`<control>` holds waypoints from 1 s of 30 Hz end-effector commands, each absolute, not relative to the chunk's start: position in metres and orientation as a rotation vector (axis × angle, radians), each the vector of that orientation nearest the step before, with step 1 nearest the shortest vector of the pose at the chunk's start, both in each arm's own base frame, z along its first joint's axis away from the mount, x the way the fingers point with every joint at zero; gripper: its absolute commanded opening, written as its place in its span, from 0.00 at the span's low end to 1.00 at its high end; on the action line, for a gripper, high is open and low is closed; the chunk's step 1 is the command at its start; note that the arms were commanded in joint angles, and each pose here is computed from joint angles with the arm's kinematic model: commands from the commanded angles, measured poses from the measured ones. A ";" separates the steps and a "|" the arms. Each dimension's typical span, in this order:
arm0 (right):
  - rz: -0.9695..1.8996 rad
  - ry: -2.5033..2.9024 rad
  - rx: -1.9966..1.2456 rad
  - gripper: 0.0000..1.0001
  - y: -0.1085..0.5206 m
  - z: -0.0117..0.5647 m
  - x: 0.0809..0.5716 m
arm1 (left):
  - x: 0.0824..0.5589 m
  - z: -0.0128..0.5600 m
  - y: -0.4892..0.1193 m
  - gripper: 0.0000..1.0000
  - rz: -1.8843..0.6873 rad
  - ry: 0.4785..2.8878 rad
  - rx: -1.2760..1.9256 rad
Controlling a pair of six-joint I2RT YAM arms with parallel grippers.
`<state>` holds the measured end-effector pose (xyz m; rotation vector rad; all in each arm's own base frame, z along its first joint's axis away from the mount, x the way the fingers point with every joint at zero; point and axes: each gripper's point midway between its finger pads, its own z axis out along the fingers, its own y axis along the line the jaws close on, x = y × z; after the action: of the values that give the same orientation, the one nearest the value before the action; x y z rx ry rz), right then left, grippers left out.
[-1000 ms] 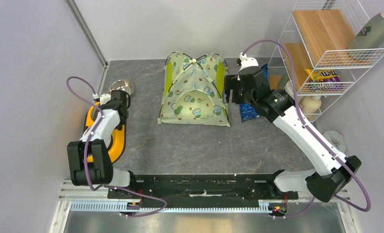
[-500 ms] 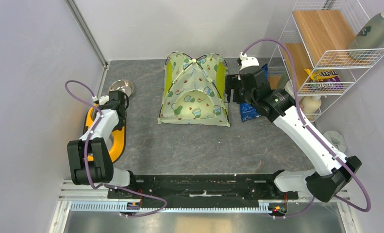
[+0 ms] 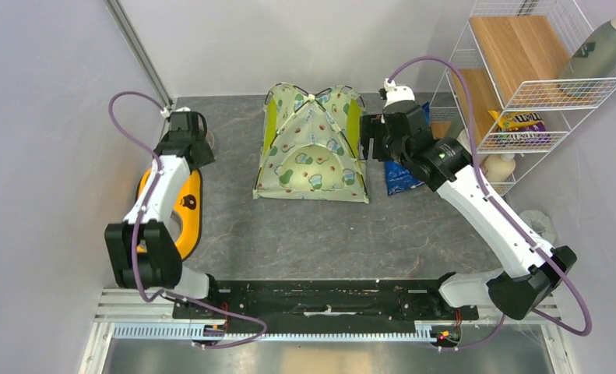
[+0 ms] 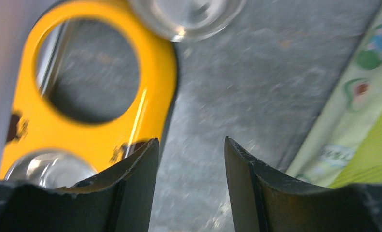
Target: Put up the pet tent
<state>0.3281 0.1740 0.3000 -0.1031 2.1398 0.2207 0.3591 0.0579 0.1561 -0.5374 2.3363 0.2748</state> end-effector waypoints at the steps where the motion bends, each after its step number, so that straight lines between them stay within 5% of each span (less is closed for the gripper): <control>1: 0.203 2.075 -0.069 0.84 0.167 0.321 0.334 | 0.432 0.168 0.032 0.59 0.120 2.286 -0.245; 10: 0.193 2.054 -0.043 0.84 0.162 0.331 0.335 | 0.508 0.132 0.052 0.58 0.336 2.359 -0.017; 22: 0.210 2.065 -0.017 0.84 0.166 0.335 0.339 | 0.525 0.061 0.073 0.54 0.502 2.481 -0.020; 30: 0.229 2.070 0.007 0.83 0.167 0.337 0.337 | 0.525 0.074 0.084 0.06 0.583 2.448 -0.091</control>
<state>0.3339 0.1679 0.3180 -0.0417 2.1118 0.2029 0.5129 0.0720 0.0336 -0.0359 2.5498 0.5066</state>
